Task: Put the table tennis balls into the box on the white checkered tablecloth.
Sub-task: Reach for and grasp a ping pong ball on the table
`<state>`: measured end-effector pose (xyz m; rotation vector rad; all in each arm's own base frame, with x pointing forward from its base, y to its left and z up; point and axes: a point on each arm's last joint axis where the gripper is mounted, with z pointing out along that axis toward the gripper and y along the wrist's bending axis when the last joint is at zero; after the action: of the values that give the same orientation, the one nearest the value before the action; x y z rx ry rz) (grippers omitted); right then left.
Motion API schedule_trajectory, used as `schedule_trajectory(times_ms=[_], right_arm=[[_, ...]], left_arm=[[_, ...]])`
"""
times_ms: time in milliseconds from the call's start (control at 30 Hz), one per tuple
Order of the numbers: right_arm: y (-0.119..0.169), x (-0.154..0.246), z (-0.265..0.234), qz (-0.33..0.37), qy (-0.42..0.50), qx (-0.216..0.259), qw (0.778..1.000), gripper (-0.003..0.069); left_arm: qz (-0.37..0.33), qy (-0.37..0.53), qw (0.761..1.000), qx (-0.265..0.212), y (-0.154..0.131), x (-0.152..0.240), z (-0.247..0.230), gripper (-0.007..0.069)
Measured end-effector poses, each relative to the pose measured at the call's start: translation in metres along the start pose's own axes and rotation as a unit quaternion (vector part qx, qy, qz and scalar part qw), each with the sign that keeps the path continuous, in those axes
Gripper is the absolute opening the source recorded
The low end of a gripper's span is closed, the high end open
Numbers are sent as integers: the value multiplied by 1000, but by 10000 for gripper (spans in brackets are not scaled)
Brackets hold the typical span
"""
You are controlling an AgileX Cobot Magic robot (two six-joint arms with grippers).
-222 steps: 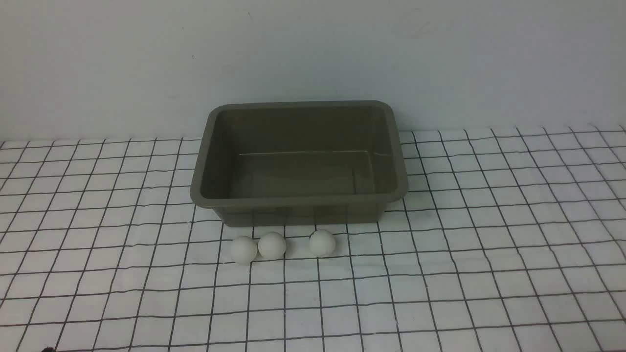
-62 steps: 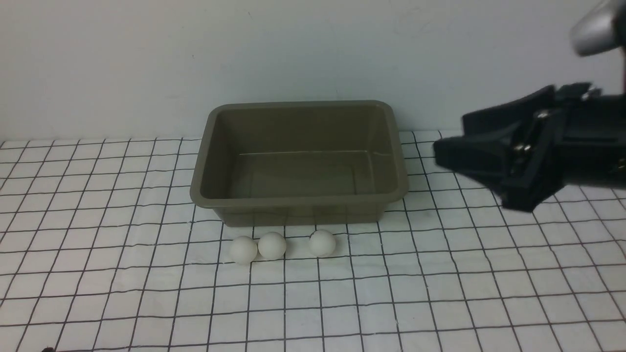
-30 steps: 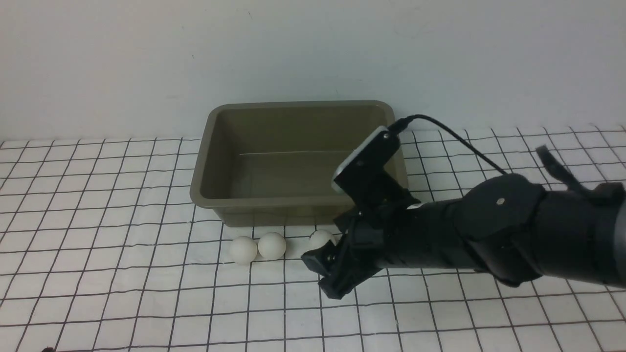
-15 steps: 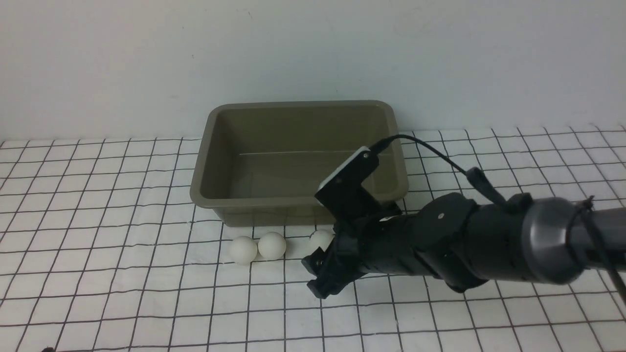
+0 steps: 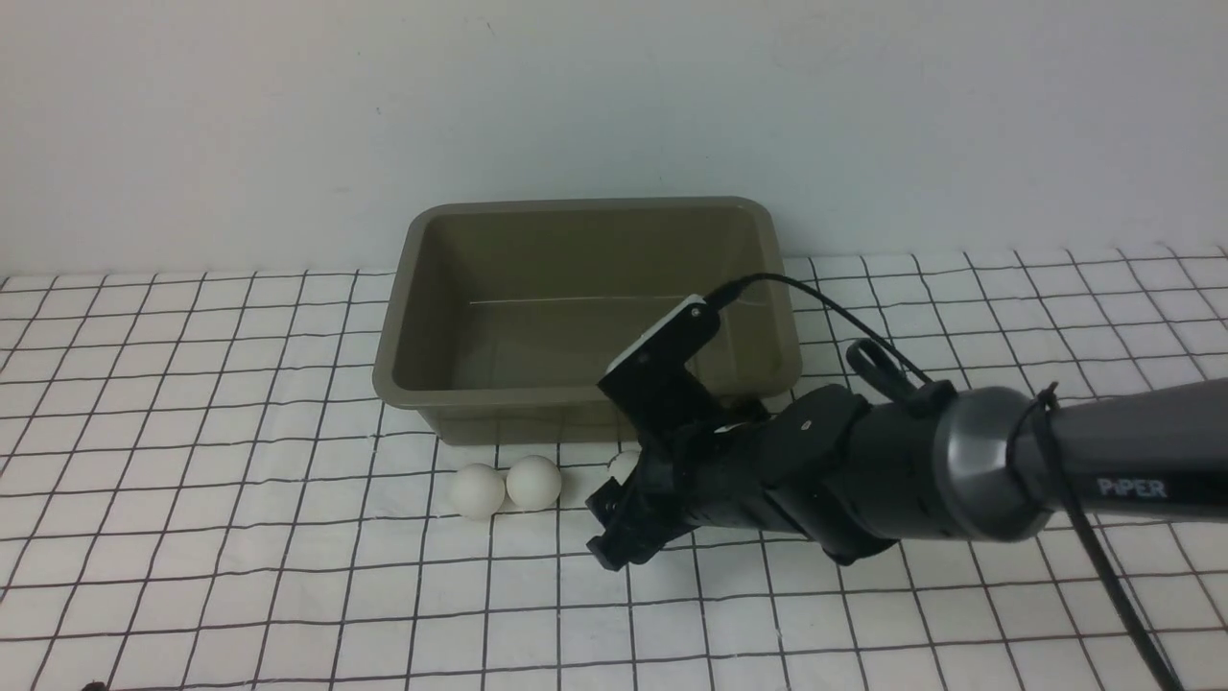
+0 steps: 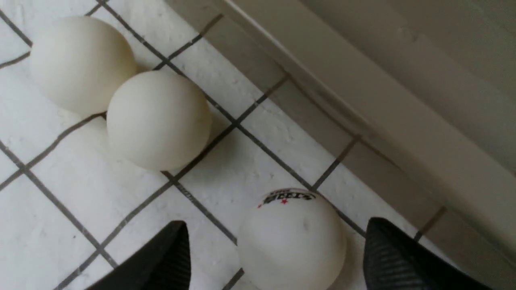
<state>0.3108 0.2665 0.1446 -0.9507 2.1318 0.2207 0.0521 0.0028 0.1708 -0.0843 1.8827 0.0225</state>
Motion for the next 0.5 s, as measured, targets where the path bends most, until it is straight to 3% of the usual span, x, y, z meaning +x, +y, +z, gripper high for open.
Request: schedule_trajectory(times_ms=[500], right_arm=[[-2, -3, 0, 10, -5, 9, 1000, 522]], left_arm=[[0, 0, 1000, 0, 0, 0, 0, 573]])
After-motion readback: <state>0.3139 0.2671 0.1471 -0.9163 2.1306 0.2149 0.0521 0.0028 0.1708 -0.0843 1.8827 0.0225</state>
